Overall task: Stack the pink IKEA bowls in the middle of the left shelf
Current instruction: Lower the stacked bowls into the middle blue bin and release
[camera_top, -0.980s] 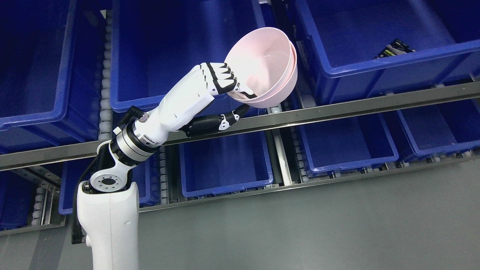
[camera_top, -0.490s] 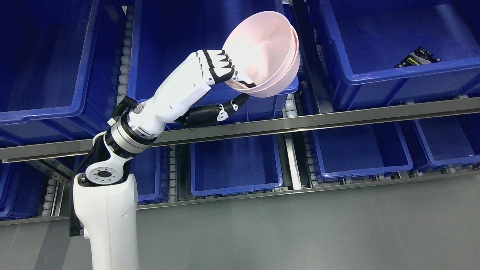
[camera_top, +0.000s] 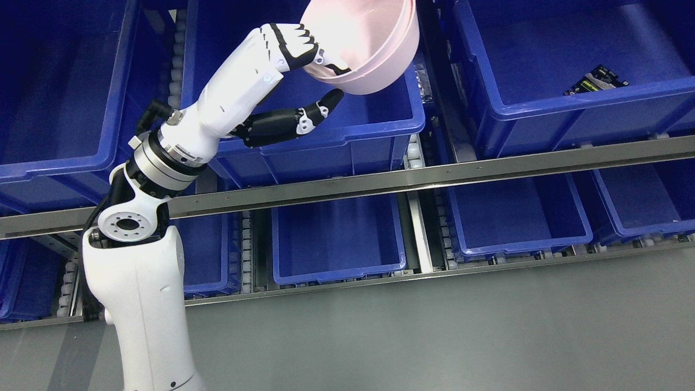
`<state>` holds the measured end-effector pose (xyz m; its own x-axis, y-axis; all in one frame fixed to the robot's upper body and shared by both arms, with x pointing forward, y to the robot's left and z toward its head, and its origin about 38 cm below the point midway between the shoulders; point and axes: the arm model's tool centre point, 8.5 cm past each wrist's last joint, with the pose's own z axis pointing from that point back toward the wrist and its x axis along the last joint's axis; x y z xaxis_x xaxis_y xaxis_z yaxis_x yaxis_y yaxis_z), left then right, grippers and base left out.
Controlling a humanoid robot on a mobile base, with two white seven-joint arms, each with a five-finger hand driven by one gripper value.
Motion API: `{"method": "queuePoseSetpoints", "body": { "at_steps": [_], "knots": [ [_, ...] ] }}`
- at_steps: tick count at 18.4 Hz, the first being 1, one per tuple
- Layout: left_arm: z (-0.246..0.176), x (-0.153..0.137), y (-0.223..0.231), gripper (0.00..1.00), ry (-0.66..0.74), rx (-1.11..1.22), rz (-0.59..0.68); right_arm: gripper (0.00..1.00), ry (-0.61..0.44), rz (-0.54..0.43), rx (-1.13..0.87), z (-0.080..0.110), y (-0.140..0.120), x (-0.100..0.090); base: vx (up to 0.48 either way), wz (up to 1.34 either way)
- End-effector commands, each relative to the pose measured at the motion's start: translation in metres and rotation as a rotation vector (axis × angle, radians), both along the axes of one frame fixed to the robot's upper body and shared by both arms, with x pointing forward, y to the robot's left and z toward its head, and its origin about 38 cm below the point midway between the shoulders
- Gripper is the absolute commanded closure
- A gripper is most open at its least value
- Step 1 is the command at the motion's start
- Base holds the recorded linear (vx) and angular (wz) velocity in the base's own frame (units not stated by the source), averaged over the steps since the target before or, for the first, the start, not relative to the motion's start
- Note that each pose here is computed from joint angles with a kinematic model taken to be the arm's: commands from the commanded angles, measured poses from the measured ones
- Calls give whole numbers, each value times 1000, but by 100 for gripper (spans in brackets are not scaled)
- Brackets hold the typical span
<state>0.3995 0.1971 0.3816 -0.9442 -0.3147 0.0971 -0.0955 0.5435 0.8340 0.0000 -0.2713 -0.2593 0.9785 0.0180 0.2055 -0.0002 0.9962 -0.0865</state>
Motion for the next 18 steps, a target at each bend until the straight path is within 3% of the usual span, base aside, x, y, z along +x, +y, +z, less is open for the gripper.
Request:
{"method": "queuePoseSetpoints", "body": {
  "at_steps": [1,5,18],
  "knots": [
    [-6,32,96,96,152,94,272,0,-17,-4,-18,1,-11,6,0,0],
    [-14,69,131,96,271,120,372,0,-17,-4,-18,1,-11,6,0,0],
    [-23,149,113,95,472,175,386,0,-17,-4,-18,1,-11,6,0,2]
  ]
}}
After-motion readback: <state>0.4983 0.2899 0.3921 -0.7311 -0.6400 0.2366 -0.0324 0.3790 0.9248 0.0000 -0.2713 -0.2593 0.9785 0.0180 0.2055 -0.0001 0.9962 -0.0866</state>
